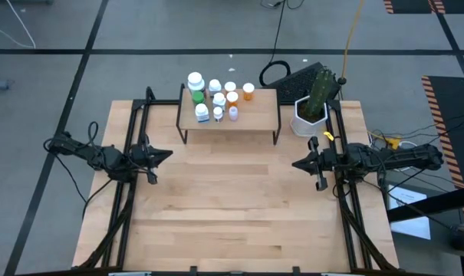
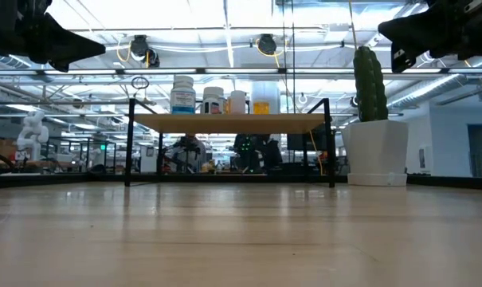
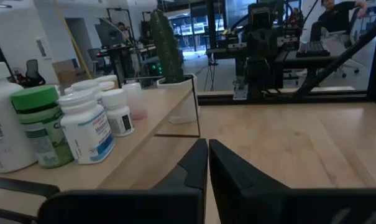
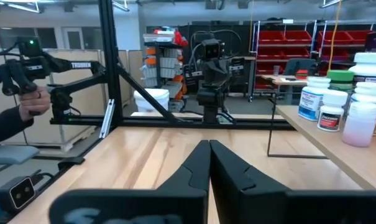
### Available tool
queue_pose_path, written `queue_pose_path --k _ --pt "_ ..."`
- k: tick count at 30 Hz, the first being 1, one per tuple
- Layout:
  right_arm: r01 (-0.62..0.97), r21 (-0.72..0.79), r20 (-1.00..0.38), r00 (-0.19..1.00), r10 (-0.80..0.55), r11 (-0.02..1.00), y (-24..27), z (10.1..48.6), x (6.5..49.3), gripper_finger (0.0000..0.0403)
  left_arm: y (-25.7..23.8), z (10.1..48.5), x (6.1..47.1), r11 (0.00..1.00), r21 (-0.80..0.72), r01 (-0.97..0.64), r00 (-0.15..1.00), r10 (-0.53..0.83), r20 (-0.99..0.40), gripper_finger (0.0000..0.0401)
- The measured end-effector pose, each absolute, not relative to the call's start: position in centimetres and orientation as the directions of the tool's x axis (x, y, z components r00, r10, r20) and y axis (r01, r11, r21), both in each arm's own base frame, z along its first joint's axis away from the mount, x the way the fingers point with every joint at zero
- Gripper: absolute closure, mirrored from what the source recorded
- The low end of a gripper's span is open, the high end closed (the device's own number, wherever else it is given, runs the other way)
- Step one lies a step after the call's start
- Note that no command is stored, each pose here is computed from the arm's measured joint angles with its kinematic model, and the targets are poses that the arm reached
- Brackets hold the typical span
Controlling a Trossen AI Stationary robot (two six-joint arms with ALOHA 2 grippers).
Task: Pick and place medicine bottles onto shelf by color
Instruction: Return to Home Position
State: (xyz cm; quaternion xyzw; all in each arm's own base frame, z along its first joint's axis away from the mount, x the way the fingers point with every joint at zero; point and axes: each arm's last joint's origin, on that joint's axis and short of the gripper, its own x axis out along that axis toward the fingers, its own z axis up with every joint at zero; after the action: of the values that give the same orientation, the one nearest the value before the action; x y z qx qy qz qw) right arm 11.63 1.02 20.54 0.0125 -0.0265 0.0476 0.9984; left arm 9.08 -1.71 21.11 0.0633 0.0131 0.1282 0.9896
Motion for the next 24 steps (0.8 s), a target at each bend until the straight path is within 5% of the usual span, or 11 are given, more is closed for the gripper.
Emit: queue_pose_path --k 24 --pt "-0.119 0.009 0.120 0.986 0.117 0.993 0.9 18.7 9.6 0.0403 -1.1 19.1 8.6 0.945 0.120 -0.304 0.953 0.303 0.032 0.0397"
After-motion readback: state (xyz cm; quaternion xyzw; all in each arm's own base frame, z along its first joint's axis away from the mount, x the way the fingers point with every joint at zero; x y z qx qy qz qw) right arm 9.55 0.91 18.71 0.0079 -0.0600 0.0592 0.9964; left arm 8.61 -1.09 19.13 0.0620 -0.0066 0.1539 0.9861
